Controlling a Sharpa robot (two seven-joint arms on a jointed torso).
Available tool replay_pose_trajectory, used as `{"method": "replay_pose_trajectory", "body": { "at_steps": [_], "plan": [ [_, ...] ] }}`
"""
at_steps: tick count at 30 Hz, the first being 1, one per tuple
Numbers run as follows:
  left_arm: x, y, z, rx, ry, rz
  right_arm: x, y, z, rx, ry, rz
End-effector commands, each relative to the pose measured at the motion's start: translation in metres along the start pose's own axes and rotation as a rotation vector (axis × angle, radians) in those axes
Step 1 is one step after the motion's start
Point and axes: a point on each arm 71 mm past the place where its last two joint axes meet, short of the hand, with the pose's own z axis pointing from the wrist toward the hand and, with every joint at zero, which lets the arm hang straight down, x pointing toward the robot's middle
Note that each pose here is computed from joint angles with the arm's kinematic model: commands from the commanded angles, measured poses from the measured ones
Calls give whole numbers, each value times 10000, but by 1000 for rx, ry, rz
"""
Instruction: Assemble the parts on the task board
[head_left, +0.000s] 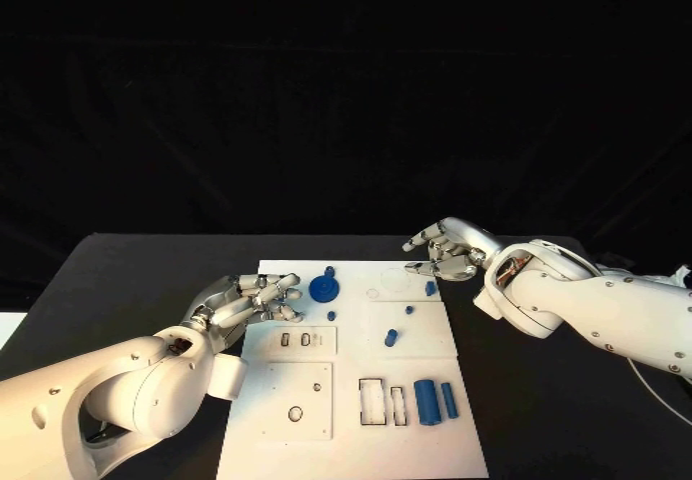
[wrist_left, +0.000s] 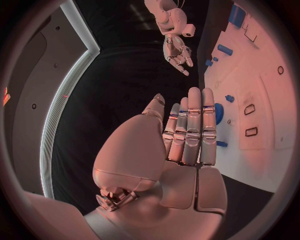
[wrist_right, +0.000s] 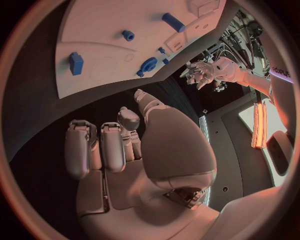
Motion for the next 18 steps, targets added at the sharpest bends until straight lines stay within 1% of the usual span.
{"method": "replay_pose_trajectory", "body": {
  "at_steps": [1, 5, 9, 13, 18],
  "plan": [
    [26, -7, 9, 9, 22, -8, -24, -97, -56, -25, 17, 44],
    [18, -2, 13, 8, 21, -8, -61, -285, -110, 11, 10, 31],
    [10, 4, 17, 7, 20, -7, -54, -425, -153, 34, 14, 24],
    [8, 9, 20, 7, 20, -8, -42, -516, -190, 48, 18, 22],
    [5, 14, 25, 6, 20, -8, -13, -581, -202, 59, 26, 19]
  ]
}}
